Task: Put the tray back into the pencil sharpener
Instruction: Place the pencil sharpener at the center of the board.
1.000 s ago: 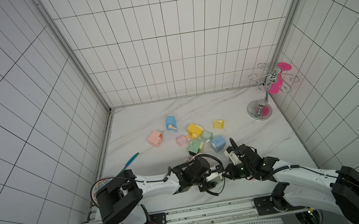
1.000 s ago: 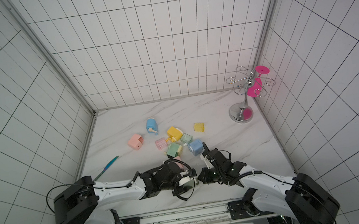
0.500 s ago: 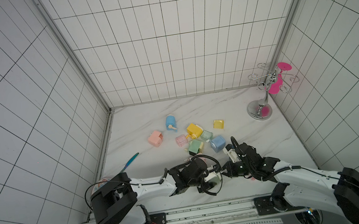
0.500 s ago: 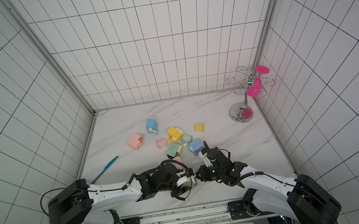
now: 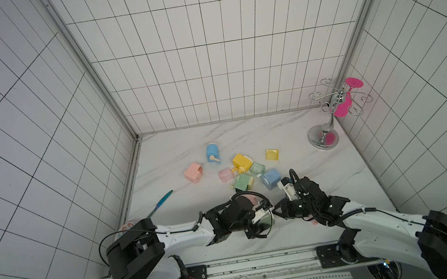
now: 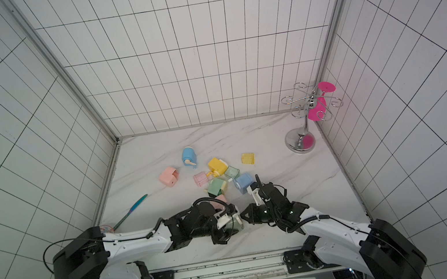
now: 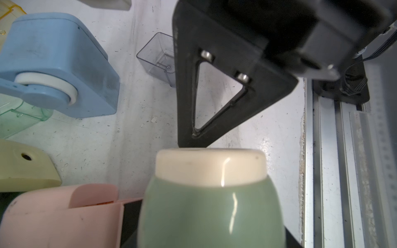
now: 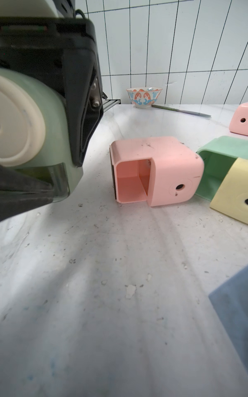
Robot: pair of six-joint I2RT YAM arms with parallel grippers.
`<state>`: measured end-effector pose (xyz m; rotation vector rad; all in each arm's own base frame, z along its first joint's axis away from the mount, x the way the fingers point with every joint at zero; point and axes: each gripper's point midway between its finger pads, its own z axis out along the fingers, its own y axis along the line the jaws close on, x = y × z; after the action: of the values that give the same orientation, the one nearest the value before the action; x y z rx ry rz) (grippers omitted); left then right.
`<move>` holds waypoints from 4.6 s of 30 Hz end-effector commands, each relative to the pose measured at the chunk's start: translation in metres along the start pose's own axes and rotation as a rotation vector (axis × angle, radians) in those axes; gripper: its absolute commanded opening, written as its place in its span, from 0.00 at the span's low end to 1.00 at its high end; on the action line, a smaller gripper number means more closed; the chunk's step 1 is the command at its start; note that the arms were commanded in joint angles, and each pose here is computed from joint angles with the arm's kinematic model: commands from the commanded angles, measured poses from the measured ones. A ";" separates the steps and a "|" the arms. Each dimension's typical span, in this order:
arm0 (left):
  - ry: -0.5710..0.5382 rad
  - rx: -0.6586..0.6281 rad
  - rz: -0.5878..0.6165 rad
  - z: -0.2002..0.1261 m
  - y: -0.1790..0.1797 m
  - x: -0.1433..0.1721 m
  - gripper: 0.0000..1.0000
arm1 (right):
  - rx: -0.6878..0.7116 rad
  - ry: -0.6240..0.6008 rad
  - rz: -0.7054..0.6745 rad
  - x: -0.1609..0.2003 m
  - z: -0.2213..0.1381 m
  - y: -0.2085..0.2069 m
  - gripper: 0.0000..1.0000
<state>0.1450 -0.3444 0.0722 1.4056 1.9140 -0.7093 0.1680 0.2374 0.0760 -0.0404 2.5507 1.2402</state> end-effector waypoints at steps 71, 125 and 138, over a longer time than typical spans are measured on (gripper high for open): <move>0.303 -0.876 -1.054 -0.102 0.433 0.082 0.00 | 0.367 -0.408 -0.154 -0.042 -0.103 -0.033 0.19; 0.266 -0.861 -1.077 -0.120 0.414 0.080 0.83 | 0.340 -0.392 -0.171 -0.040 -0.100 -0.030 0.21; 0.150 -0.924 -1.004 -0.166 0.407 0.038 0.97 | 0.335 -0.381 -0.178 -0.037 -0.100 -0.030 0.23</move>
<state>0.4940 -0.0904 0.1024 -0.1132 2.6005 -0.0461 0.1808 0.1381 0.1130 0.0412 2.3423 0.6632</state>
